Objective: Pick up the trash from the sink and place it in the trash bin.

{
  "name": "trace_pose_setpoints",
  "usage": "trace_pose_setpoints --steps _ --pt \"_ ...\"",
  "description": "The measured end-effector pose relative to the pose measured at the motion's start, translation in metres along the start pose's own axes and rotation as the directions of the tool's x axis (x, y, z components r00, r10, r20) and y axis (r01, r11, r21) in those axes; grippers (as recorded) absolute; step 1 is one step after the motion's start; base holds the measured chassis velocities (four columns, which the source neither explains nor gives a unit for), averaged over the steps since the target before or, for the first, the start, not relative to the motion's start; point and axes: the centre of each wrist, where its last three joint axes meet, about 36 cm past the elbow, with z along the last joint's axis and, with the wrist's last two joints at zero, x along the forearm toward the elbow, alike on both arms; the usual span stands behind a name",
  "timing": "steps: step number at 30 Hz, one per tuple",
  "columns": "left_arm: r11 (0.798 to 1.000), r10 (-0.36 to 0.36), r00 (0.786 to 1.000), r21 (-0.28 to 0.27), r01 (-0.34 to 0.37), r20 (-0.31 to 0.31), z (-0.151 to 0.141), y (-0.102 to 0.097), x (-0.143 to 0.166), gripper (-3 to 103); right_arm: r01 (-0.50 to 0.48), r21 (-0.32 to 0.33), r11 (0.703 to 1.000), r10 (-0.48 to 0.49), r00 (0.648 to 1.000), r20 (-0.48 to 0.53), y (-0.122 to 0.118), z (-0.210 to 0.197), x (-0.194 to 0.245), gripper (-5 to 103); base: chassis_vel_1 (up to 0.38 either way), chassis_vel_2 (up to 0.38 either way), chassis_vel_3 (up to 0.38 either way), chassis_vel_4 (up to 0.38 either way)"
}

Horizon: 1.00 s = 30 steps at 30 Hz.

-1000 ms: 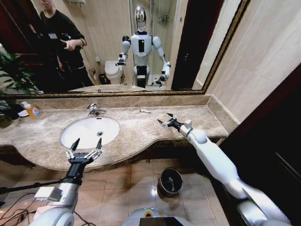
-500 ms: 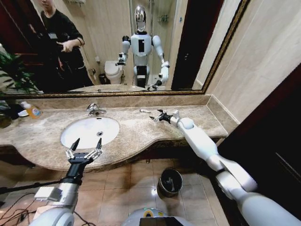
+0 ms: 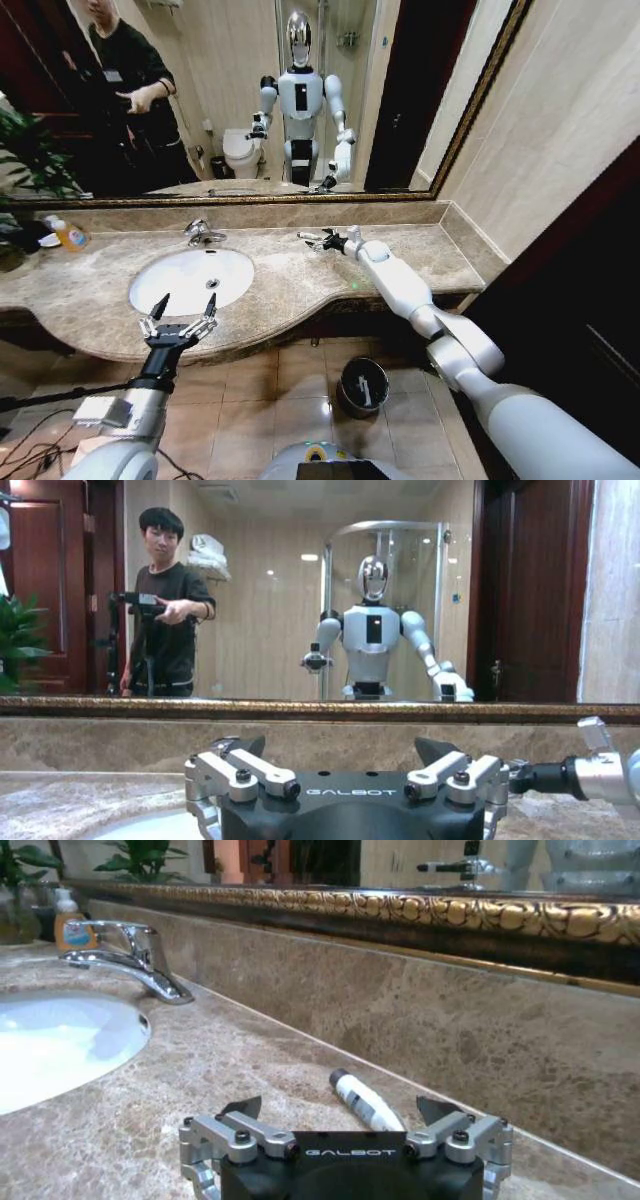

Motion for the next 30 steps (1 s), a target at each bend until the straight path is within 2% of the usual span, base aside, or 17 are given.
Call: trace_pose_setpoints --steps 1,5,6,9,12,14,16,26,30 --pt "1.0 0.0 1.0 0.0 0.0 0.0 0.0 0.0 0.0 100 -0.001 -0.005 1.0 0.001 1.0 -0.001 0.001 -0.001 -0.002 103 0.0 0.0 0.0 0.0" --pt "1.0 0.0 1.0 0.0 0.0 0.0 0.0 0.0 0.0 100 -0.022 -0.032 0.999 0.021 1.0 -0.013 0.005 -0.005 -0.01 100 0.0 0.0 0.0 0.0" --pt "1.0 0.0 1.0 0.0 0.0 0.0 0.0 0.0 0.0 100 -0.033 -0.044 0.999 0.032 0.999 -0.024 0.007 -0.008 -0.013 94 0.0 0.0 0.0 0.0" --pt "1.0 0.0 1.0 0.0 0.0 0.0 0.0 0.0 0.0 100 -0.036 -0.049 0.998 0.034 0.999 -0.028 0.008 -0.011 -0.015 90 0.0 0.0 0.0 0.0" --pt "1.0 0.0 1.0 0.0 0.0 0.0 0.0 0.0 0.0 100 -0.037 -0.055 0.998 0.035 0.999 -0.033 0.01 -0.013 -0.02 76 0.0 0.0 0.0 0.0" --pt "1.0 0.0 1.0 0.0 0.0 0.0 0.0 0.0 0.0 100 -0.039 -0.056 0.998 0.037 0.999 -0.036 0.01 -0.013 -0.021 76 0.0 0.0 0.0 0.0" --pt "1.0 0.0 1.0 0.0 0.0 0.0 0.0 0.0 0.0 100 -0.052 -0.062 0.997 0.05 0.998 -0.037 0.009 -0.01 -0.024 68 0.0 0.0 0.0 0.0" --pt "1.0 0.0 1.0 0.0 0.0 0.0 0.0 0.0 0.0 100 -0.09 -0.067 0.994 0.087 0.995 -0.043 0.004 -0.005 -0.022 66 0.0 0.0 0.0 0.0" --pt "1.0 0.0 1.0 0.0 0.0 0.0 0.0 0.0 0.0 100 -0.094 -0.062 0.994 0.092 0.995 -0.046 0.003 -0.003 -0.021 61 0.0 0.0 0.0 0.0"
